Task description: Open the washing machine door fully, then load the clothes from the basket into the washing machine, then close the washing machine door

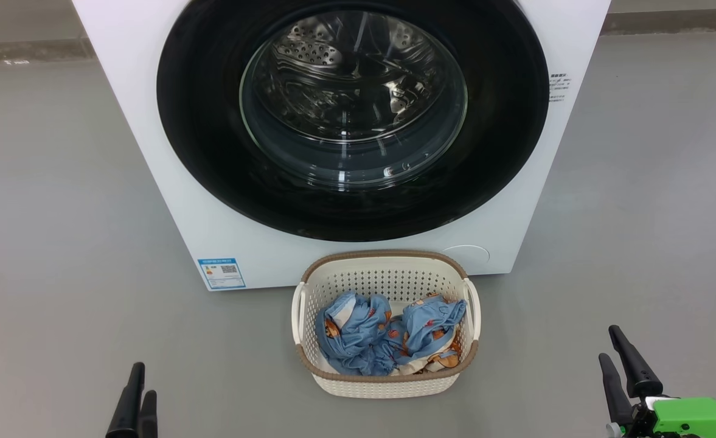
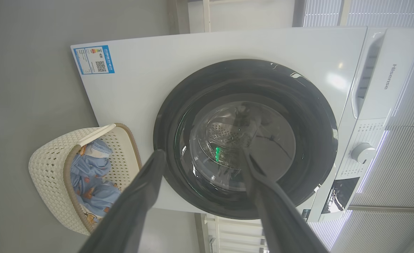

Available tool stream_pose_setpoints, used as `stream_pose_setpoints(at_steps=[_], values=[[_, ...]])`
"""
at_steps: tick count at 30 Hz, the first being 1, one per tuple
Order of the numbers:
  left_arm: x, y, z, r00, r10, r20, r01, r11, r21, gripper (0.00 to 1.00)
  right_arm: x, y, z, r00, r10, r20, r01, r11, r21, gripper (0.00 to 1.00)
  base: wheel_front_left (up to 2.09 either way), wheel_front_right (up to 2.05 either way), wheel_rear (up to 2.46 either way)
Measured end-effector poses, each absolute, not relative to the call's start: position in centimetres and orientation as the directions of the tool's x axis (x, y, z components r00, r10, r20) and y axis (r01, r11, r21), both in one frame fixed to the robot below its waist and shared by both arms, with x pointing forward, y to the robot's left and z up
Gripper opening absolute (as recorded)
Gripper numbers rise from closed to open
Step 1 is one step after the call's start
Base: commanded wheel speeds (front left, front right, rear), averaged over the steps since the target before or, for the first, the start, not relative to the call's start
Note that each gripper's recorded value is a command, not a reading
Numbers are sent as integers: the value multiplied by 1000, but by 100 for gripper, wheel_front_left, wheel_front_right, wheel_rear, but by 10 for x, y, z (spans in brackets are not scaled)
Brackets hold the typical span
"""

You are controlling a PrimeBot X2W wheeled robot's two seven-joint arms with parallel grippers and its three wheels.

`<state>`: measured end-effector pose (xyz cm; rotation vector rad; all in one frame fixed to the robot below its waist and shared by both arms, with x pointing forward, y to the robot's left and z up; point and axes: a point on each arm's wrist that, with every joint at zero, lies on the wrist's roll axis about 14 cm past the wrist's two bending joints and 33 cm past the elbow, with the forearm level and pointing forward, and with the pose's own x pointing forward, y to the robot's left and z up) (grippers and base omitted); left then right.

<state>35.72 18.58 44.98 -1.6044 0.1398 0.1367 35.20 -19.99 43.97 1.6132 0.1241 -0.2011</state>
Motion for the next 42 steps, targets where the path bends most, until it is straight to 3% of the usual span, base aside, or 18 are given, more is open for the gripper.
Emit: stream_pose_setpoints(at_steps=[10,16,42], values=[[359,187,456,988,1,-156,-156,10,-988,100,354,-205,442,978,-56,-199,199,-9,980,100,0,0,0],[362,190,462,990,6,-141,-141,84,-986,100,355,-205,444,979,-55,-198,201,67,977,100,0,0,0],[364,188,471,992,-24,-125,-92,544,-834,100,365,-197,469,991,3,-132,108,547,830,100,0,0,0]])
